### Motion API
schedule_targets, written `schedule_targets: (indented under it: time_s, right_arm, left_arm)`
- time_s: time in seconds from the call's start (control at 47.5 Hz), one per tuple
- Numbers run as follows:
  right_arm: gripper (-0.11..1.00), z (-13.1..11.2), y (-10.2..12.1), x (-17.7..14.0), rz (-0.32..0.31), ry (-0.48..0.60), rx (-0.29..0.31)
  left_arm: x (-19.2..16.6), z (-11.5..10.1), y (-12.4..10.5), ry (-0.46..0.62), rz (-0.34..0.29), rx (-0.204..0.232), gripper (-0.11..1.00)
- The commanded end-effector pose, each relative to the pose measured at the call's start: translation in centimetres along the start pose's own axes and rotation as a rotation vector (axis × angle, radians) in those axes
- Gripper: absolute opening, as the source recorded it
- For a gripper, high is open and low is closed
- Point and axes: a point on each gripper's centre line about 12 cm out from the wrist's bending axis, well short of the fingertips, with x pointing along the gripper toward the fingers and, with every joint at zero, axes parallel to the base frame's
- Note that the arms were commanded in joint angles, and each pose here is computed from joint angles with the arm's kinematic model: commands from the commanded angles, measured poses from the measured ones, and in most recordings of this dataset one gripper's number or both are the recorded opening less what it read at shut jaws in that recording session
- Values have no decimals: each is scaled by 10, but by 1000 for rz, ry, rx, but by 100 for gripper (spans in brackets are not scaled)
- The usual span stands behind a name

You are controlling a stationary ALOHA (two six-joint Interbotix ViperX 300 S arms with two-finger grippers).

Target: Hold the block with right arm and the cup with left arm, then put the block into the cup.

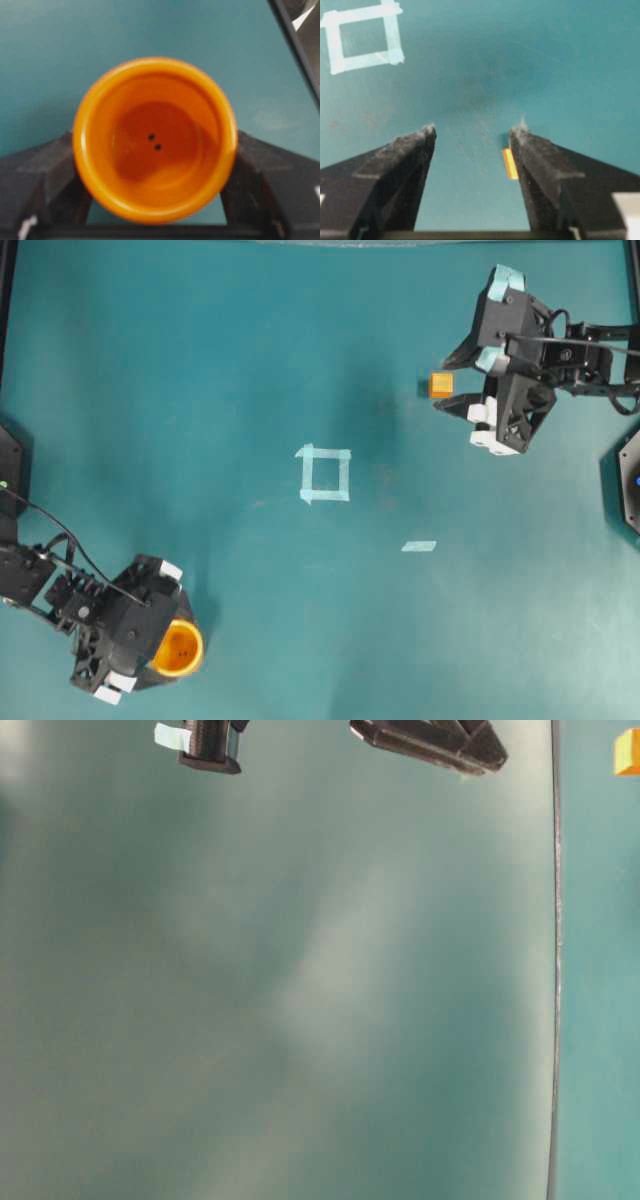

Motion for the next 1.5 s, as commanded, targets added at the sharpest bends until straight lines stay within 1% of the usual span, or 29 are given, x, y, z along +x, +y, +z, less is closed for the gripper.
schedule_targets:
  time_s: [0.0,0.126,0.169,0.19,0.232,0.274,0.316,0.358,0.379,0.506,0.527,0.632,0.695,0.779,0.885,0.906,1.011,1.095,1.138,1.222,1.348,1.475]
  right_arm:
    - [63,9,-12,-3,-29,-19,27]
    - [63,3,-29,2,-69,8,67]
    - [63,2,-33,5,-78,17,81]
    - [63,1,-35,7,-82,25,87]
    - [62,0,-38,12,-86,42,101]
    - [62,-2,-39,16,-87,58,122]
    - [62,-4,-39,22,-85,78,159]
    - [62,-4,-39,26,-83,93,209]
    - [62,-5,-39,30,-82,110,255]
    - [62,-8,-40,41,-101,175,469]
    - [62,-8,-42,43,-112,191,530]
    - [62,-7,-45,47,-154,238,714]
    - [62,-8,-47,49,-191,269,819]
    - [62,-8,-49,50,-232,283,911]
    - [61,-9,-52,51,-279,299,1001]
    - [61,-9,-52,51,-292,306,1031]
    - [59,-12,-53,52,-345,348,1128]
    - [58,-16,-52,54,-377,381,1165]
    - [57,-16,-52,55,-383,385,1176]
    - [57,-13,-51,59,-379,383,1177]
    - [57,-11,-47,67,-374,390,1169]
    - [57,-13,-44,78,-381,415,1158]
  left_arm:
    - [-10,14,23,-41,51,-48,67]
    - [-22,36,60,-115,132,-117,67]
    - [-26,43,72,-140,159,-144,67]
    - [-28,49,82,-155,181,-165,67]
    - [-31,56,94,-179,206,-186,67]
    - [-33,62,105,-192,229,-205,67]
    - [-35,68,114,-205,249,-222,67]
    - [-35,74,125,-215,269,-239,67]
    - [-35,77,128,-221,275,-243,67]
    - [-31,94,145,-229,302,-267,67]
    - [-29,97,148,-224,308,-270,67]
    - [-23,111,155,-204,314,-280,67]
    - [-18,118,159,-168,319,-288,67]
    - [-13,122,165,-112,329,-306,67]
    - [-9,125,172,-32,342,-332,67]
    - [-10,126,174,-22,346,-337,67]
    - [-11,129,185,6,363,-360,67]
    - [-12,133,189,-5,369,-363,67]
    - [-12,134,192,-10,371,-366,67]
    - [-12,137,193,-17,372,-364,67]
    - [-11,136,193,-14,372,-365,67]
    - [-12,134,193,-12,373,-362,67]
